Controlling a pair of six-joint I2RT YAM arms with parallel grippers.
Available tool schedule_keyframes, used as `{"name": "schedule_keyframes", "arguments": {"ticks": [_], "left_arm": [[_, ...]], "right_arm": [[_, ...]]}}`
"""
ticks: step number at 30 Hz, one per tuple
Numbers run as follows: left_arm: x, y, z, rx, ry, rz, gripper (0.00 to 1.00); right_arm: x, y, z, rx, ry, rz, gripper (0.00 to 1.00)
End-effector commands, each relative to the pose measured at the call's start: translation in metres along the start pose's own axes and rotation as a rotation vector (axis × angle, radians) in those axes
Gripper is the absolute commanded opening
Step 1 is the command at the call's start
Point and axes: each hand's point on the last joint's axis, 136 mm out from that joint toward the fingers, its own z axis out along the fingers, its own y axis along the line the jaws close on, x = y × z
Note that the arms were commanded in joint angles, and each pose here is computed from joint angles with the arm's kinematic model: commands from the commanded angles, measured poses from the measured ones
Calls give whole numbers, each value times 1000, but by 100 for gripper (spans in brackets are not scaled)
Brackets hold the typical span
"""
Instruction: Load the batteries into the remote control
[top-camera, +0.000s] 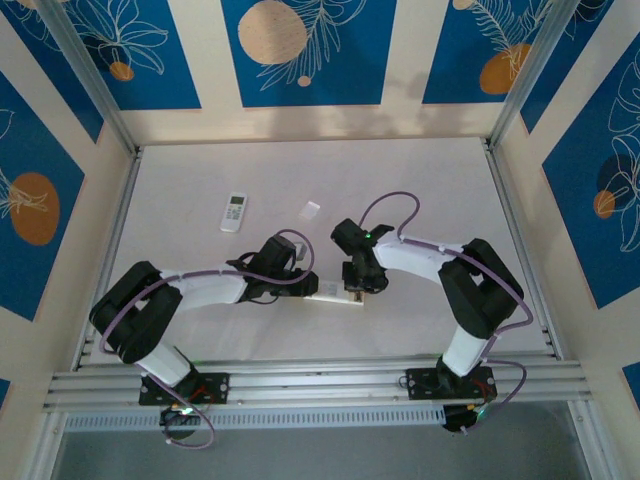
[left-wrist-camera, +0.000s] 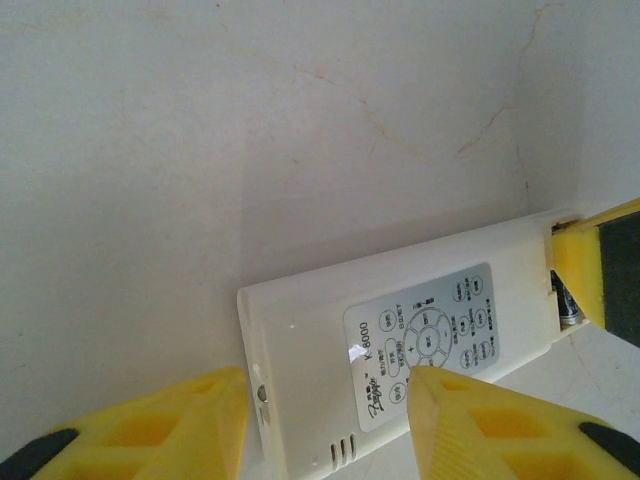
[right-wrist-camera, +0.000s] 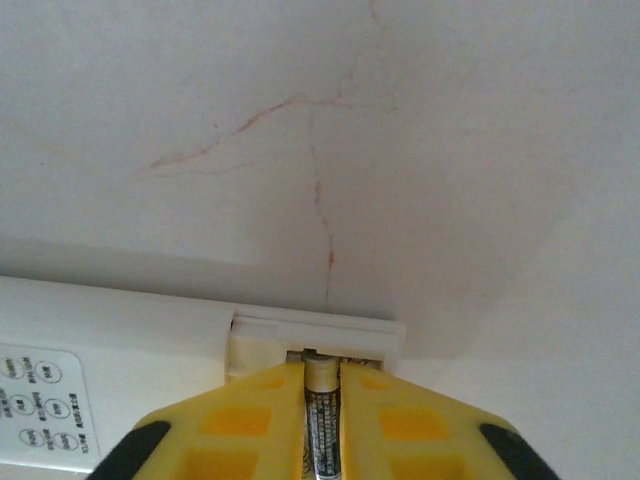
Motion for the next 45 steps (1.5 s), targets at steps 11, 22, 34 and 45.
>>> {"name": "schedule_keyframes", "arguments": {"ticks": [11, 22, 34, 45], "left_arm": [[-6, -6, -7, -10, -26, 31, 47], [-6, -5, -8, -17, -26, 35, 47], [-9, -9, -6, -6, -25, 36, 48], [-8, -8, -3, -6, -21, 35, 47]], "right_arm": [[-14, -10, -41, -61, -117, 94, 12], [-12, -10, -11, -61, -114, 176, 14], [-3, -13, -5, -28, -80, 178, 24], [4, -10, -5, -29, -60, 168, 13]]}}
